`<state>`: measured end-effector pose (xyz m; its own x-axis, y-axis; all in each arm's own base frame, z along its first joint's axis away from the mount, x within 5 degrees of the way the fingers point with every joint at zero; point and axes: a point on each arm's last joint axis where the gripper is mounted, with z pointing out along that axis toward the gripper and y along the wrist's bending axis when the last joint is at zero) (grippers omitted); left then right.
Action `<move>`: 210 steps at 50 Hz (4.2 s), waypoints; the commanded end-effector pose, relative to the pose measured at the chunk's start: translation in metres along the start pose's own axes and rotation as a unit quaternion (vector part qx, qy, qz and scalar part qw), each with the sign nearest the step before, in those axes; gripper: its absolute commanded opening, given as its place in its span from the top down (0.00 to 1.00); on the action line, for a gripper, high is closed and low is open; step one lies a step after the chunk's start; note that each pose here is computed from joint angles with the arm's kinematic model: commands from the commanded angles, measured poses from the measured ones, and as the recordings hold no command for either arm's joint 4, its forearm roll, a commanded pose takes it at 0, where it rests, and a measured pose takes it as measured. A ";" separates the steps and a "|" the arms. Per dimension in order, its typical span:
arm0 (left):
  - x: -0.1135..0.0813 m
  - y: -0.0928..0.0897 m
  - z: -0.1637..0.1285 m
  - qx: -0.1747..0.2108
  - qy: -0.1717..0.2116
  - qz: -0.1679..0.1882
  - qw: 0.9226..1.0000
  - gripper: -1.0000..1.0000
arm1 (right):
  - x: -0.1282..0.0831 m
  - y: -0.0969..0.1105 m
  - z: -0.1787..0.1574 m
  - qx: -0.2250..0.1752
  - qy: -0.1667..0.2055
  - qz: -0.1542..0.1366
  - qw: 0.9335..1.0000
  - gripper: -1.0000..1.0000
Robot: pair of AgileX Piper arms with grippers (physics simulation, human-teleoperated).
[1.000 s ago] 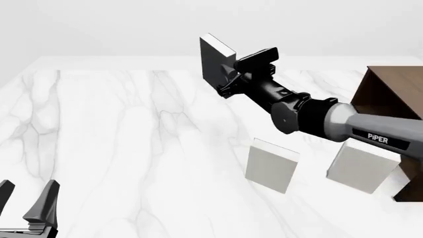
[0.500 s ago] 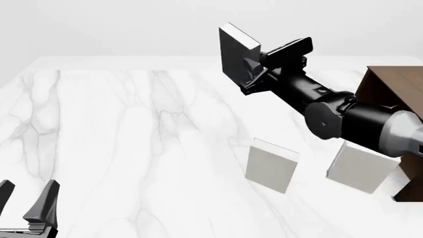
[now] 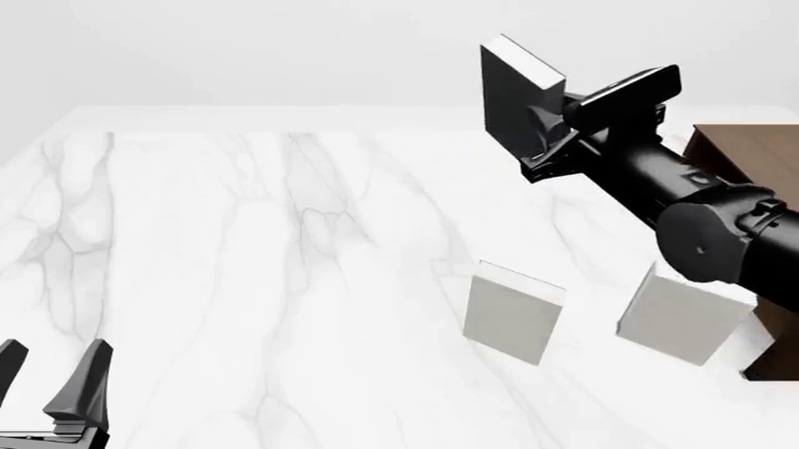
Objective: Pick up the book on the left and place it on top of the shelf.
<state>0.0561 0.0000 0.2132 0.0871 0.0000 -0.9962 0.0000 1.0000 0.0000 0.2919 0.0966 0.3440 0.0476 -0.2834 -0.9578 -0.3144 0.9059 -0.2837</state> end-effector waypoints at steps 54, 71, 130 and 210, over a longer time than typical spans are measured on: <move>0.000 0.000 0.000 0.000 0.000 0.000 1.000 0.00 | -0.012 -0.070 -0.079 0.141 0.011 -0.075 0.987 1.00; 0.000 0.000 0.000 0.000 0.000 0.000 1.000 0.00 | -0.021 -0.078 -0.091 0.155 0.023 -0.114 0.981 1.00; 0.000 0.000 0.000 0.000 0.000 0.000 1.000 0.00 | -0.004 -0.106 -0.108 0.219 0.079 -0.207 0.950 1.00; 0.000 0.000 0.000 0.000 0.000 0.000 1.000 0.00 | 0.018 -0.163 -0.107 0.297 0.153 -0.284 0.899 1.00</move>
<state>0.0561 0.0000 0.2132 0.0871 0.0000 -0.9962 0.0000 1.0000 0.0000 0.2483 -0.0833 0.3702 -0.2438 -0.7378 -0.6294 0.2054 0.5950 -0.7770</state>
